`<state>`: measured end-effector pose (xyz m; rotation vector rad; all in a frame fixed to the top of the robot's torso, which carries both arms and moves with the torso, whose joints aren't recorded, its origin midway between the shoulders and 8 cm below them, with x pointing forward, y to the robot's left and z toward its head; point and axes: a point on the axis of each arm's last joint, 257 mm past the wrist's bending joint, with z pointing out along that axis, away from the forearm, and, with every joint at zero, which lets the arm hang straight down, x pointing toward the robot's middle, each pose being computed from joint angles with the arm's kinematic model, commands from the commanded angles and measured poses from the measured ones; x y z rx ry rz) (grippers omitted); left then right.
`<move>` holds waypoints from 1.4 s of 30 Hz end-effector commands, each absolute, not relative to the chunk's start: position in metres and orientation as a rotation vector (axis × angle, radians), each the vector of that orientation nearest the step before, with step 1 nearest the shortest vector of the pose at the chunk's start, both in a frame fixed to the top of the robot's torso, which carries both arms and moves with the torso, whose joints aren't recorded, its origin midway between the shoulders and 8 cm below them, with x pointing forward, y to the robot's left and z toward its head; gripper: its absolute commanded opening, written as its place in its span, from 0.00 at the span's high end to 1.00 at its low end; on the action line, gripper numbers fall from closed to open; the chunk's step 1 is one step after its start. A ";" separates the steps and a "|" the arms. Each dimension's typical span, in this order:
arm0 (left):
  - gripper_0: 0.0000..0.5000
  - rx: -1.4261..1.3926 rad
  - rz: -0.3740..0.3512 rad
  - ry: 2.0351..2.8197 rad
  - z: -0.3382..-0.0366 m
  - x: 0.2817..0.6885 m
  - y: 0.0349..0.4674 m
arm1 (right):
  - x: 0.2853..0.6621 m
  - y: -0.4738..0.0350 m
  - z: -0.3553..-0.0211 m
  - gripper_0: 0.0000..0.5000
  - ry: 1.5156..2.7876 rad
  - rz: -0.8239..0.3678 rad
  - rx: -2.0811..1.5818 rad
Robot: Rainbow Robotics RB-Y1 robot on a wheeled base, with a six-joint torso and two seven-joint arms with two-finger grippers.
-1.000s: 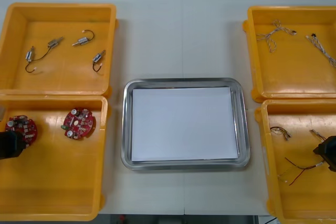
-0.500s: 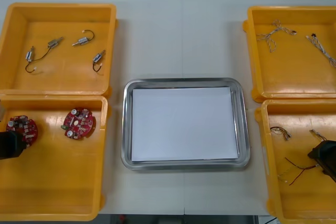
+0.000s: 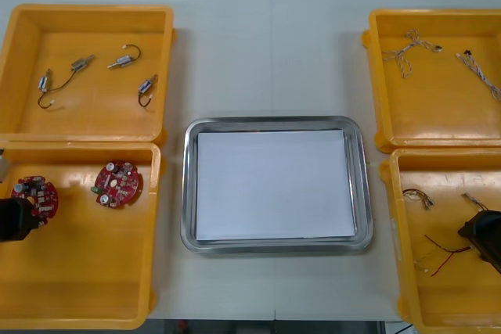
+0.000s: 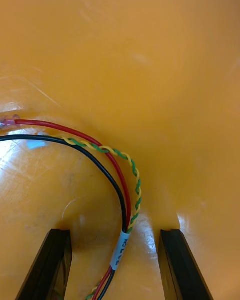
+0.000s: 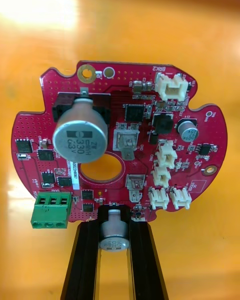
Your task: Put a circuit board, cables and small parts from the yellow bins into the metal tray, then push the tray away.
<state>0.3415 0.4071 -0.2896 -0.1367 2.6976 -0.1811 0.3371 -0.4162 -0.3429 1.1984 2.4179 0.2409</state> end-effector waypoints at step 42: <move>1.00 -0.167 -0.109 2.773 -0.339 0.294 0.346 | 0.319 -0.444 -0.220 1.00 2.499 0.086 1.109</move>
